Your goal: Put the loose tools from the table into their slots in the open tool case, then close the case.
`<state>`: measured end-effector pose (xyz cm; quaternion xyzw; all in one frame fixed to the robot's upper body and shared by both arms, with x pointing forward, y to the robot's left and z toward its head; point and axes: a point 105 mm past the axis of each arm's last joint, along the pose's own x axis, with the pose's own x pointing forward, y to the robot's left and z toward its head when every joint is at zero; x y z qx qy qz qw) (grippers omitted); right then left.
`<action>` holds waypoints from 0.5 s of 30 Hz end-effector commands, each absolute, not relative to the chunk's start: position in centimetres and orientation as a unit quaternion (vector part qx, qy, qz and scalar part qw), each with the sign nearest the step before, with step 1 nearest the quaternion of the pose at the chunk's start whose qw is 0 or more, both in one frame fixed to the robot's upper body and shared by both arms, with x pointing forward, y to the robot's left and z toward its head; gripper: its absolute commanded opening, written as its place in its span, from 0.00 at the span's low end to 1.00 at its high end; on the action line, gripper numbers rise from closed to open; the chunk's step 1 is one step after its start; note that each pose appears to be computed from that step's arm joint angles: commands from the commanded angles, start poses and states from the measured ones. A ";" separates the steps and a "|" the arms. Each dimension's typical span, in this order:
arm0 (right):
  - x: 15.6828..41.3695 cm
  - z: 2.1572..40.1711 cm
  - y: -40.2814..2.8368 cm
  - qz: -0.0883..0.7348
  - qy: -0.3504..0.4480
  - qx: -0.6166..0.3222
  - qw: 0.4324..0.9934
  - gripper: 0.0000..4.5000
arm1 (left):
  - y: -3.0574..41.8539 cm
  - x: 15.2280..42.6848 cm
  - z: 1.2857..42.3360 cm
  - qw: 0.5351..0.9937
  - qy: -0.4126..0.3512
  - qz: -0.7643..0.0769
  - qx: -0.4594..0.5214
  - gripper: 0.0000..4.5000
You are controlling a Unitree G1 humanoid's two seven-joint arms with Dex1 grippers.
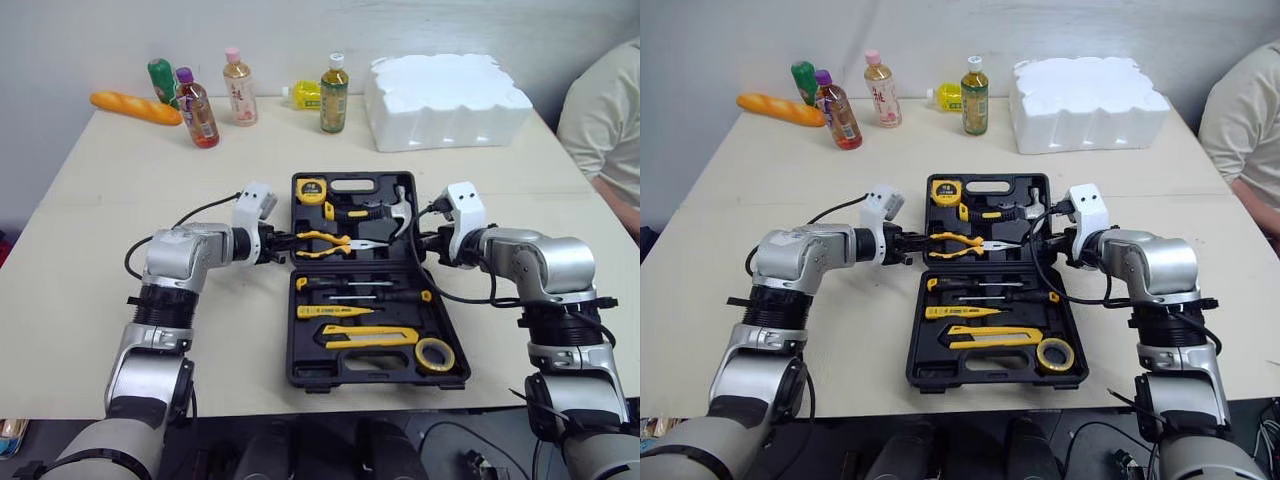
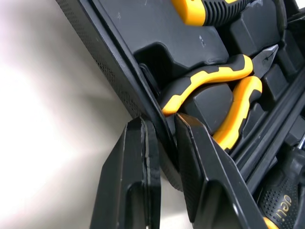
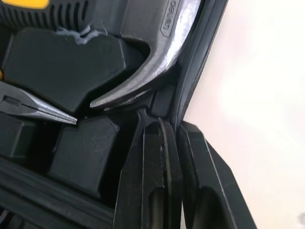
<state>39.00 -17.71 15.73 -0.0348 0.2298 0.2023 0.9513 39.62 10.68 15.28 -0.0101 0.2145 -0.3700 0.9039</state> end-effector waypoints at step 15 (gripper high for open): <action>35.6 22.7 -15.9 0.237 -0.233 -0.384 0.862 0.00 | 11.7 39.7 21.8 0.889 -0.153 -0.321 0.289 0.00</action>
